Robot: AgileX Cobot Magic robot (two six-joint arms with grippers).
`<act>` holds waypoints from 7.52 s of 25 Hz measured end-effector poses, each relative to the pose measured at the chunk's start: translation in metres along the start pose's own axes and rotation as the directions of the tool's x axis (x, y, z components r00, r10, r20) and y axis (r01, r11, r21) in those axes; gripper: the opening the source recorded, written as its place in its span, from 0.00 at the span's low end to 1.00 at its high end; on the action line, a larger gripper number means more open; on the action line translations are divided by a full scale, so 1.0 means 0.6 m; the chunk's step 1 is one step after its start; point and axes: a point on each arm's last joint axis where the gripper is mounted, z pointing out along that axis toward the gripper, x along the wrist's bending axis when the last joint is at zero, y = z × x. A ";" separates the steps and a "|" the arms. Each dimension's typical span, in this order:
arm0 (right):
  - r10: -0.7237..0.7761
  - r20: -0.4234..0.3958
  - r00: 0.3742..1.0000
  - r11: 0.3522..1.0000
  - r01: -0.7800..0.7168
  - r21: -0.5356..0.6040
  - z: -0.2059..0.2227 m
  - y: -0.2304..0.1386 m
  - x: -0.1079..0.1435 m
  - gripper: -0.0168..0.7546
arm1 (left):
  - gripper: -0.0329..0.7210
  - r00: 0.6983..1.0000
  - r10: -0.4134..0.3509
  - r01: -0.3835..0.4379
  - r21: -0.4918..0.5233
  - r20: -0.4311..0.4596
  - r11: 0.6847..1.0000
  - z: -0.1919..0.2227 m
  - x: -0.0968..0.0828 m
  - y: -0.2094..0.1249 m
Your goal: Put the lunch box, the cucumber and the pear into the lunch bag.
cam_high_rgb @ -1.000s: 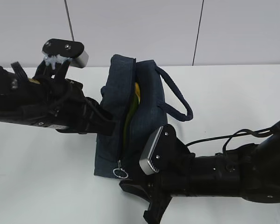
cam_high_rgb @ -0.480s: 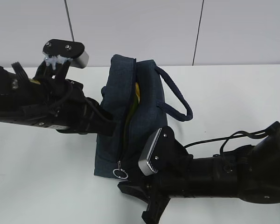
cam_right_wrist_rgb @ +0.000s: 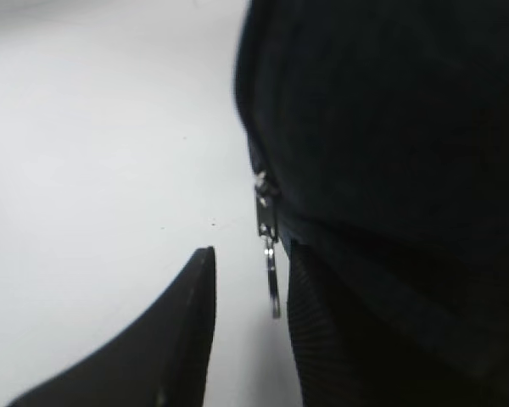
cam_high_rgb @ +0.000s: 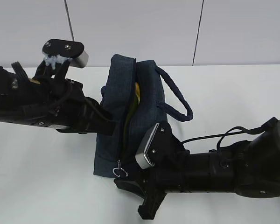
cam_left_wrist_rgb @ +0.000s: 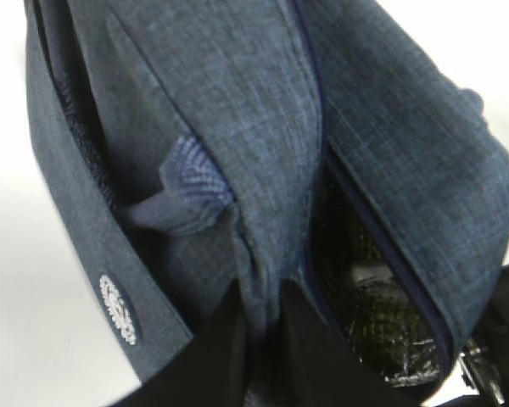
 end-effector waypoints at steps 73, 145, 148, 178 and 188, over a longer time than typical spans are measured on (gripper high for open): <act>-0.022 -0.077 0.997 0.999 0.019 -0.035 -0.037 0.068 0.013 0.02 | 0.05 1.000 0.000 0.000 -0.023 -0.014 1.000 0.000 0.002 0.004; -0.165 0.237 0.957 0.984 0.175 -0.025 -0.150 0.203 -0.006 0.02 | 0.05 1.000 0.007 -0.007 0.001 -0.010 1.000 0.016 0.001 0.004; -0.150 0.205 0.967 0.987 0.160 -0.029 -0.152 0.205 -0.001 0.02 | 0.05 1.000 0.007 -0.007 -0.015 -0.007 1.000 0.007 -0.001 0.008; -0.104 0.104 0.989 0.992 0.110 -0.056 -0.152 0.210 0.014 0.02 | 0.58 0.991 0.042 -0.054 0.093 0.125 0.994 -0.046 -0.027 -0.005; -0.130 0.124 0.984 0.985 0.142 -0.100 -0.175 0.230 0.022 0.02 | 0.50 0.991 0.055 -0.068 0.101 0.125 0.993 -0.046 -0.026 -0.006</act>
